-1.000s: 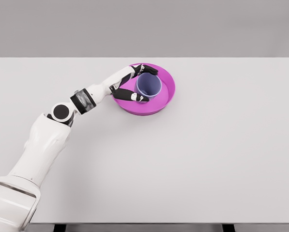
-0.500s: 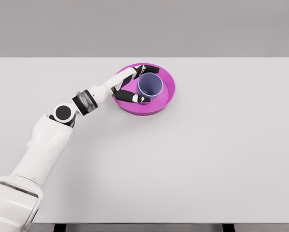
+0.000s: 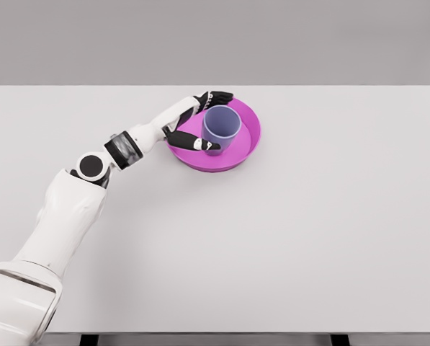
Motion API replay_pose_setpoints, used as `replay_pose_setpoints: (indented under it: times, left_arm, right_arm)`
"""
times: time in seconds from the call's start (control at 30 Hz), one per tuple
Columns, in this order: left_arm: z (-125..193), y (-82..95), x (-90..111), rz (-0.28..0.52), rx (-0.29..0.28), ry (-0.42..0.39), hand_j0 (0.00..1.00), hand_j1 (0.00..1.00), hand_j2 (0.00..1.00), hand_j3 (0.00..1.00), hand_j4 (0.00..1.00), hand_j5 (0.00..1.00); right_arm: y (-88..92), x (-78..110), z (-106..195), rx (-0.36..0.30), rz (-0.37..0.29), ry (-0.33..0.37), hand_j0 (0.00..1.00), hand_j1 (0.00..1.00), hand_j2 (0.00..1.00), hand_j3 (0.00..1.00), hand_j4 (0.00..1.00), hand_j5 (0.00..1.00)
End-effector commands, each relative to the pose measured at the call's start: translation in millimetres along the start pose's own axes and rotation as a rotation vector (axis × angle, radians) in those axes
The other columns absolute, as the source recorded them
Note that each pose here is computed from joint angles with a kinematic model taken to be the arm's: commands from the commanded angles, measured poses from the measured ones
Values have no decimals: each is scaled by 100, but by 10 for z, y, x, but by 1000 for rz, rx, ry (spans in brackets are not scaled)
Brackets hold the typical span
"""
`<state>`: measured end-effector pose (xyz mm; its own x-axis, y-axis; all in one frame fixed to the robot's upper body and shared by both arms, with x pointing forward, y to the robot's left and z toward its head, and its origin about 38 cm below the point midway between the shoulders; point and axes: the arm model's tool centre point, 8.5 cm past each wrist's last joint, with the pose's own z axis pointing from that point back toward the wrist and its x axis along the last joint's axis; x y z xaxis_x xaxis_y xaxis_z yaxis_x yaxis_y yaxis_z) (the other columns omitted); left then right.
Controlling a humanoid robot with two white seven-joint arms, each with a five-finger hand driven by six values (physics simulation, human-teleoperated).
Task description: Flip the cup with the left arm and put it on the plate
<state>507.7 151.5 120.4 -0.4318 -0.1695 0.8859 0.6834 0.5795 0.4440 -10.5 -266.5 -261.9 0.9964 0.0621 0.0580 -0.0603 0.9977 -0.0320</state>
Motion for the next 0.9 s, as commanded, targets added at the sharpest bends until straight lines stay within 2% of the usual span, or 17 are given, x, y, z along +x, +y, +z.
replay_pose_setpoints:
  times: [0.0,0.87]
  left_arm:
    - [11,23,6,4,8,-3,91,91,91,91,91,91]
    - [-46,197,168,-35,17,-35,94,94,94,94,94,94]
  right_arm:
    - [0,-1,0,0,1,0,100,100,100,100,100,100]
    - [0,-1,0,0,0,0,100,100,100,100,100,100]
